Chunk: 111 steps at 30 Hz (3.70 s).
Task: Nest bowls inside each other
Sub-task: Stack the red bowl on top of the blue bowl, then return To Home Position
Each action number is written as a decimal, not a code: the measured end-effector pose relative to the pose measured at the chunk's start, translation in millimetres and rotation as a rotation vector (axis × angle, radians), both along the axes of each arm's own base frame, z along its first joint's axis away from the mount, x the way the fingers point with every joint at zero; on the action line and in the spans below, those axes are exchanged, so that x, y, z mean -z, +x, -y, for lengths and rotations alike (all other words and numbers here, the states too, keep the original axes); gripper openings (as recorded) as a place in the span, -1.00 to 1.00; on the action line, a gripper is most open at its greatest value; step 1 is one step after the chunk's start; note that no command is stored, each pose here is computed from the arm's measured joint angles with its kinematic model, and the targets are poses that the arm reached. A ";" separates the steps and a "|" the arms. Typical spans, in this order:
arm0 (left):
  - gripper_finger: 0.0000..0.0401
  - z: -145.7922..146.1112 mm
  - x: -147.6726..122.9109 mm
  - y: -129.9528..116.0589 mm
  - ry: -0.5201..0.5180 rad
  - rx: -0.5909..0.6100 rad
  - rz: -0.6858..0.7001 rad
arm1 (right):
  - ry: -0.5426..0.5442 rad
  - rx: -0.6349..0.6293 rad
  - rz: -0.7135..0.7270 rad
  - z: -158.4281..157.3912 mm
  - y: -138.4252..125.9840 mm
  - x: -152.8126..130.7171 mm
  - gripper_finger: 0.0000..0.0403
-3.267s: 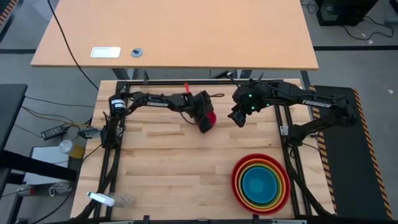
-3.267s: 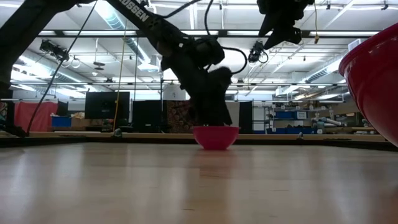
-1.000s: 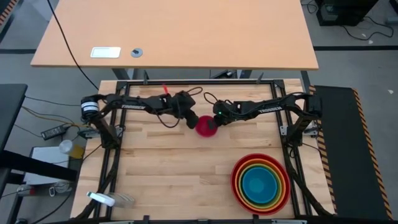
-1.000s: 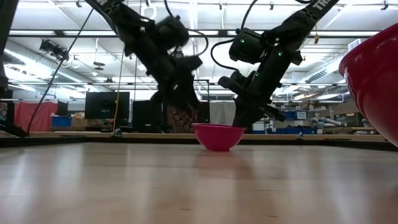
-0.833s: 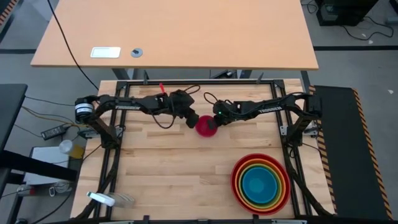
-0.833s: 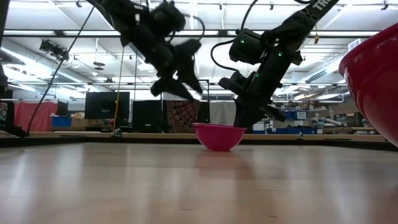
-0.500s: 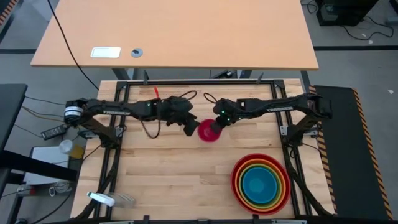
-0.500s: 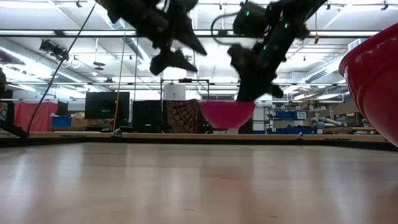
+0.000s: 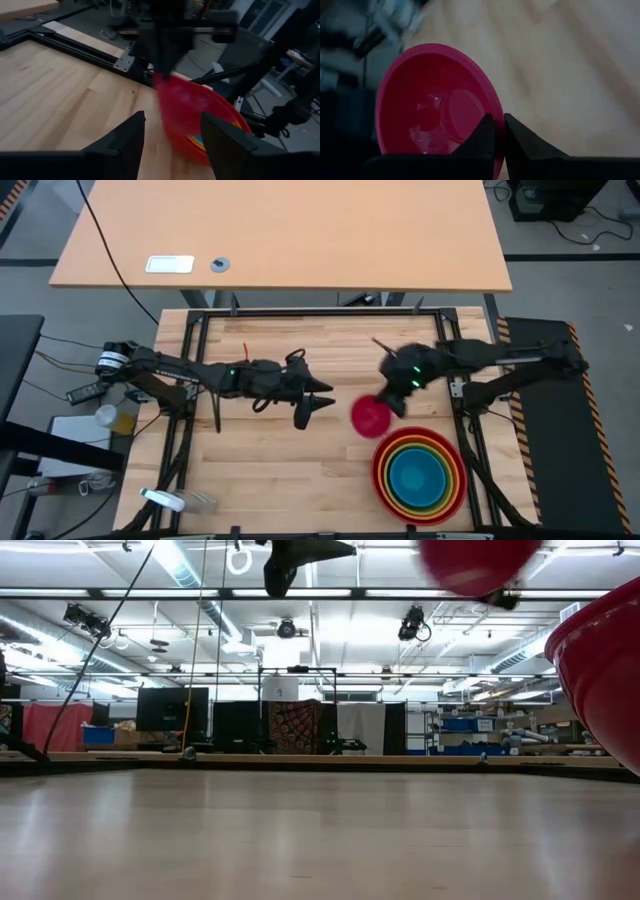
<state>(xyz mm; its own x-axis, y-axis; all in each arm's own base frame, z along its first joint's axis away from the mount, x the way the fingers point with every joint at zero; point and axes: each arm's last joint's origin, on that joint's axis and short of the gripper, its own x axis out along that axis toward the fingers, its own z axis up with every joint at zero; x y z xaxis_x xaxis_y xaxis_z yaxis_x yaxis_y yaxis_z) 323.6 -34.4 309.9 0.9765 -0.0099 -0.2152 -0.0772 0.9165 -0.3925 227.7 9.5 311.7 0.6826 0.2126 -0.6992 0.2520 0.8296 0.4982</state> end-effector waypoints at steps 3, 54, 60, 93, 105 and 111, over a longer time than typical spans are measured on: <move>-0.04 1.1 -0.5 0.1 -0.004 0.031 0.005 | 0.023 -0.071 -0.089 -20.7 -24.7 -3.1 -0.87; -0.04 4.1 6.3 -11.6 -0.035 0.056 -0.137 | -0.078 0.047 -0.418 -121.0 -42.3 37.3 0.25; -0.04 -10.4 -12.5 -39.4 -0.002 0.045 -0.057 | -0.010 0.149 -0.114 -90.8 -45.5 24.1 0.16; -0.04 -69.7 96.9 -195.7 -0.283 -0.433 0.345 | 0.053 0.474 0.646 31.3 -149.0 58.7 -0.03; -0.04 -66.7 121.6 -210.1 -0.370 -0.442 0.403 | 0.078 0.511 0.703 30.0 -160.1 88.3 -0.14; -0.04 -61.5 125.5 -216.5 -0.385 -0.398 0.456 | 0.085 0.443 0.741 26.7 -164.6 75.7 -0.22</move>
